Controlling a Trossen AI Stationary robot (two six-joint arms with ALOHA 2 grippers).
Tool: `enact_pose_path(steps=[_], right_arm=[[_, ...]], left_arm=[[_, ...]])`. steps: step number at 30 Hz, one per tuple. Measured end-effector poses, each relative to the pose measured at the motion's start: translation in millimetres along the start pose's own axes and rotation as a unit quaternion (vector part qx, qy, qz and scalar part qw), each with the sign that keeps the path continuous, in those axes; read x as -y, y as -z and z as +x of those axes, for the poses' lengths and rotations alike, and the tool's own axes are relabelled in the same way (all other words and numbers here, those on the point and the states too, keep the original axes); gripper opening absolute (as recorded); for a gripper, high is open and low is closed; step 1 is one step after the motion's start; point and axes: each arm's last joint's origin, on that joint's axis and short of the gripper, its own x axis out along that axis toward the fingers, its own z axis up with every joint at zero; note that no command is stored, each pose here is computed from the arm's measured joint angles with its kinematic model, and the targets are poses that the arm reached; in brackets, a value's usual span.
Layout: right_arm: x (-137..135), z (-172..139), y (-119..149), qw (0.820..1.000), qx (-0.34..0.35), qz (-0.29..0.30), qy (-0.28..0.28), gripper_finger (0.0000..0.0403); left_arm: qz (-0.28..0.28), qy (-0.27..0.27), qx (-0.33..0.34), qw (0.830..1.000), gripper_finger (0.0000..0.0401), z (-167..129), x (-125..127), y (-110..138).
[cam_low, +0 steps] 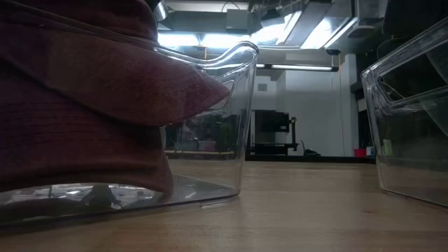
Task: Pick & Place hat
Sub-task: Put the gray cap into the right transparent bin, then return to Home Position
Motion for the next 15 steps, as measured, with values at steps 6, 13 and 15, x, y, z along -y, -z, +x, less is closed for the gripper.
enact_pose_path(steps=[6, 13, 15], right_arm=[[16, -39, 14, 0.978, 0.187, -0.088, -0.018, 0.0236], [42, -42, 48, 0.914, 0.36, -0.185, -0.038, 0.0236], [51, -34, 60, 0.896, 0.398, -0.192, -0.039, 0.0236]], left_arm=[[0.016, 0.029, -0.022, 0.999, 0.0187, 0, 1, 2], [0.004, 0.031, -0.022, 0.999, 0.0186, 0, 2, 2], [0.001, 0.031, -0.022, 0.999, 0.0187, 0, 2, 2]])
